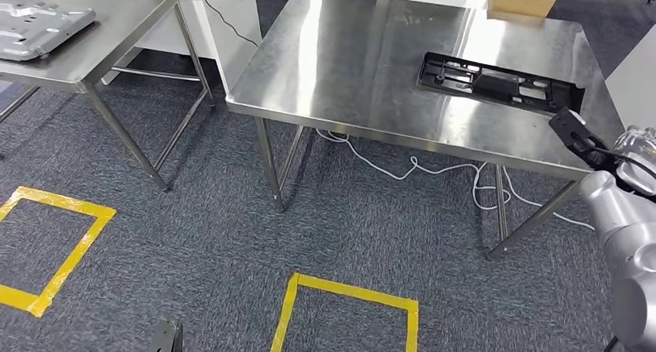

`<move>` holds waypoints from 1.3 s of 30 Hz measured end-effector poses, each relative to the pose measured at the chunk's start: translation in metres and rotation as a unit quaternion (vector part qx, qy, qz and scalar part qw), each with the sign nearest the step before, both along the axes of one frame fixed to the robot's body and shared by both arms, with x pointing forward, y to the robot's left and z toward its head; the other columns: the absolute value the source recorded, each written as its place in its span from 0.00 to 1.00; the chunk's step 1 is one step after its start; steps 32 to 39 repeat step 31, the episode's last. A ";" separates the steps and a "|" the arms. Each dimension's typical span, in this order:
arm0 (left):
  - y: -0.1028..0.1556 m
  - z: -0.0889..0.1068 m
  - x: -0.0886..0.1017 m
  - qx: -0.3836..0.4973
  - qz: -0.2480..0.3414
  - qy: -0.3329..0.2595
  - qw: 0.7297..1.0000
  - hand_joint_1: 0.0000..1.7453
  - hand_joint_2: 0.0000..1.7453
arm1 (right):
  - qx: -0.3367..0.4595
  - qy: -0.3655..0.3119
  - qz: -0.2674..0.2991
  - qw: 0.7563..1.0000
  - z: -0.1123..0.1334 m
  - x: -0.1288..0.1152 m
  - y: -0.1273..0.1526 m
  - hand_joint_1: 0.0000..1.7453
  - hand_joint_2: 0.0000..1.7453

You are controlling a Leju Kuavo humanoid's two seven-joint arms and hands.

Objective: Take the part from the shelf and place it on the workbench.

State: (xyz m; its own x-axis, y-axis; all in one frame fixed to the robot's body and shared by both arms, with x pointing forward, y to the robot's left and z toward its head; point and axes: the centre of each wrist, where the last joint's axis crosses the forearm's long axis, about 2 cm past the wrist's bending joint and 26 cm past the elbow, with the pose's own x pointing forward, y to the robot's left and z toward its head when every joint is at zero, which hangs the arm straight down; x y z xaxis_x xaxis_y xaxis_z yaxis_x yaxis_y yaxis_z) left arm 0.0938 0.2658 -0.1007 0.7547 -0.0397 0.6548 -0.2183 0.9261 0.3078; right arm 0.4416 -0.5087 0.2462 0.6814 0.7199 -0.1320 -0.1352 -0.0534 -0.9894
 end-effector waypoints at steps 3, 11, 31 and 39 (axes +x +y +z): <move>-0.001 0.000 0.001 -0.001 0.000 -0.001 1.000 0.00 0.00 | -0.002 0.001 -0.003 1.000 -0.001 -0.002 -0.004 0.00 0.00; -0.002 0.000 0.001 -0.002 0.000 -0.001 1.000 0.00 0.00 | -0.002 0.006 -0.004 1.000 -0.005 -0.004 -0.005 0.00 0.00; 0.002 0.000 -0.001 0.002 0.001 0.001 1.000 0.00 0.00 | 0.001 0.010 0.001 1.000 -0.011 -0.004 0.001 0.00 0.00; 0.002 0.000 -0.001 0.002 0.001 0.001 1.000 0.00 0.00 | 0.001 0.010 0.001 1.000 -0.011 -0.004 0.001 0.00 0.00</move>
